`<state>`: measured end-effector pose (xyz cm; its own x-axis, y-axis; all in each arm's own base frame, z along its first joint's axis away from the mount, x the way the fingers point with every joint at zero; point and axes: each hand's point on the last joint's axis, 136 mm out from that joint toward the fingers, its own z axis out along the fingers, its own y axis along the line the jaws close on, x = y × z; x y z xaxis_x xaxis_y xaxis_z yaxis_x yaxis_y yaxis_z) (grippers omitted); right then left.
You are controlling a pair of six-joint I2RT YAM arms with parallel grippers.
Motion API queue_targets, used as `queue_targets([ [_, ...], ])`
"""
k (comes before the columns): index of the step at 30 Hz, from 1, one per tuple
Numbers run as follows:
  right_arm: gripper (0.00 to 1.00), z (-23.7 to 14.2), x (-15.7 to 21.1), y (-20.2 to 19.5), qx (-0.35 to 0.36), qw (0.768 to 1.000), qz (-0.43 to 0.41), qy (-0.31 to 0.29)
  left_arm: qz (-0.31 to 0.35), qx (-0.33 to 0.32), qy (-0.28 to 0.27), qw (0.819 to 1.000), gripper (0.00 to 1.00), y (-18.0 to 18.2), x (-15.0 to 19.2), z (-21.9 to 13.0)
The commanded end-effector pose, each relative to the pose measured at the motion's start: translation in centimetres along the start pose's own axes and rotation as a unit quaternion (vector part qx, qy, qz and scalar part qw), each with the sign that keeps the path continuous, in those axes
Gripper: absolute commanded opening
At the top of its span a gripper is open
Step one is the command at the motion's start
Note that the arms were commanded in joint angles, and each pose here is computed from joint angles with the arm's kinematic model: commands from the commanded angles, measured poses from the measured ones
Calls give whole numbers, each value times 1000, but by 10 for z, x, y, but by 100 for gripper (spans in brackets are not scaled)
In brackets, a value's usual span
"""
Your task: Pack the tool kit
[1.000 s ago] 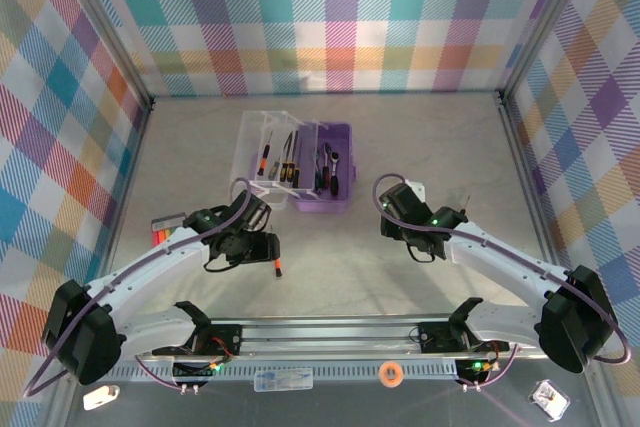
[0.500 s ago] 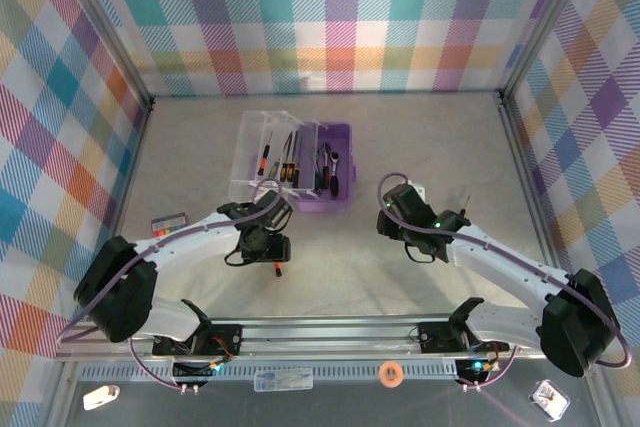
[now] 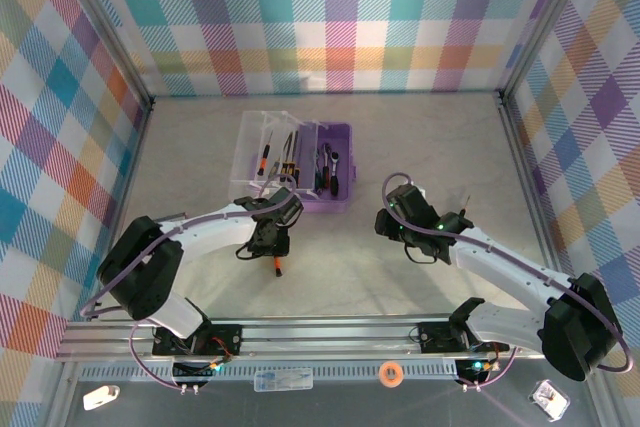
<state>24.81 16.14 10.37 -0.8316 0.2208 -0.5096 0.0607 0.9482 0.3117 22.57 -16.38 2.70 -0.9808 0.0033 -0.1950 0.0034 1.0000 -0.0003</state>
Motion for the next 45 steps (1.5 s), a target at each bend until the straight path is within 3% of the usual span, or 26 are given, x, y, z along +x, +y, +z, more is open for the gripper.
queue_targets([
  [1,52,6,5,15,-45,999,-11,14,6,-3,-9,1000,36,-6,-5,1],
  [8,59,7,8,56,-154,987,-30,24,17,-12,0,1000,36,-4,2,12],
  [16,62,-10,13,100,-284,957,-53,38,22,-20,6,1000,22,-1,6,19],
  [24,64,-14,7,93,-264,963,-56,21,31,-27,6,999,20,3,8,16],
  [32,64,-16,1,86,-242,968,-67,8,37,-29,21,999,30,5,16,25],
  [38,64,-25,-8,82,-236,969,-68,-19,38,-34,27,998,16,6,19,33],
  [45,64,-20,-3,73,-218,974,-65,-14,52,-45,9,998,15,8,7,14],
])
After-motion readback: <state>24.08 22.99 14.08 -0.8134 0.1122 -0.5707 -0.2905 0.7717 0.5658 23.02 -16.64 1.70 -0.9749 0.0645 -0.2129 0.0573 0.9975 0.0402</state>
